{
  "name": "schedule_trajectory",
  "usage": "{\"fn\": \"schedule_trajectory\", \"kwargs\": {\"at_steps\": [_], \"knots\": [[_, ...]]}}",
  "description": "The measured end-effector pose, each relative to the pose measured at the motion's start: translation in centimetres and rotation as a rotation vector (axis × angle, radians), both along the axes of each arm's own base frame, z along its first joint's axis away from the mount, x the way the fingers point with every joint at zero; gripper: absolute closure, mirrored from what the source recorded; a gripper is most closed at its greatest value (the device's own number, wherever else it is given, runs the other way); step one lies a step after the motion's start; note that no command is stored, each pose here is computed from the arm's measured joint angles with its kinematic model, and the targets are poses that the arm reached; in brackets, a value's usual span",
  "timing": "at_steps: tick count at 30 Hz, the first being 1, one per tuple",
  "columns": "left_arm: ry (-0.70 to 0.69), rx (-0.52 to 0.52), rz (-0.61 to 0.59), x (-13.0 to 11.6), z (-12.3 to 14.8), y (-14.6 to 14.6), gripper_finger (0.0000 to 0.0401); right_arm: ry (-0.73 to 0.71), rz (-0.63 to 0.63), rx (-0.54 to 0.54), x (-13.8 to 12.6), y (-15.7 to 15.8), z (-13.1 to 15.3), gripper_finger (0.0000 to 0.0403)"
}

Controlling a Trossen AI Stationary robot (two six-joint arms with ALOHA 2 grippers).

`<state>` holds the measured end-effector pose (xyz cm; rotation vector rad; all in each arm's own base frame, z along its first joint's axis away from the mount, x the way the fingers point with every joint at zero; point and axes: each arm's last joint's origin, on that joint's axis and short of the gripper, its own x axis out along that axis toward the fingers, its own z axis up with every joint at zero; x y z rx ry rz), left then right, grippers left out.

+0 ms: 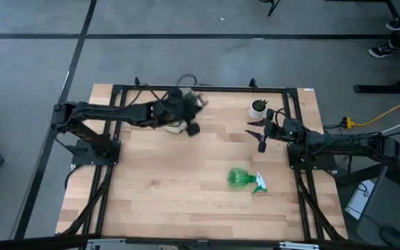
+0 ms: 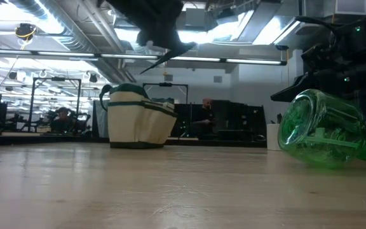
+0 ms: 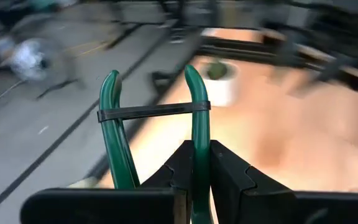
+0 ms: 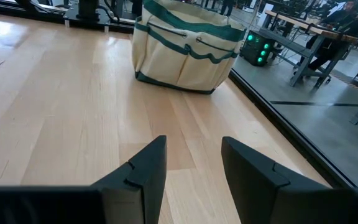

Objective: Pick & Place Garden tools in Gardening bag
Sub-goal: Put the shear cutter into the gardening bag

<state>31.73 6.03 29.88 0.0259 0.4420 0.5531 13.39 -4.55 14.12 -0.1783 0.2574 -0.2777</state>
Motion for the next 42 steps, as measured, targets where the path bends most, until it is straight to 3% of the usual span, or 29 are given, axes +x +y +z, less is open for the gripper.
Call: {"fn": "schedule_trajectory", "kwargs": {"at_steps": [6, 8, 13, 16, 19, 32, 38, 42], "knots": [[0.193, 0.215, -0.296, 1.3, -1.5, -2.9, 0.0372, 0.000, 0.000, 0.000, 0.0, 0.0, 0.0, 0.0244], [0.224, 0.275, -0.285, 1.4, -1.6, -3.3, 0.0372, 0.000, 0.000, 0.000, 0.0, 0.0, 0.0, 0.0244], [0.272, 0.358, -0.128, 1.2, -1.5, -3.0, 0.0372, 0.000, 0.000, 0.000, 0.0, 0.0, 0.0, 0.0244], [0.295, 0.384, -0.135, 1.2, -1.5, -2.6, 0.0372, 0.000, 0.000, 0.000, 0.0, 0.0, 0.0, 0.0244], [0.286, 0.362, -0.108, 1.1, -1.5, -1.8, 0.0372, 0.000, 0.000, 0.000, 0.0, 0.0, 0.0, 0.0245], [0.121, 0.138, 0.270, -0.5, -1.4, 4.7, 0.0372, 0.000, 0.000, 0.000, 0.0, 0.0, 0.0, 0.0245], [0.037, 0.022, 0.314, -1.0, -1.5, 6.5, 0.0372, 0.000, 0.000, 0.000, 0.0, 0.0, 0.0, 0.0245], [0.051, 0.001, 0.327, -1.3, -1.7, 6.9, 0.0372, 0.000, 0.000, 0.000, 0.0, 0.0, 0.0, 0.0245]]}}
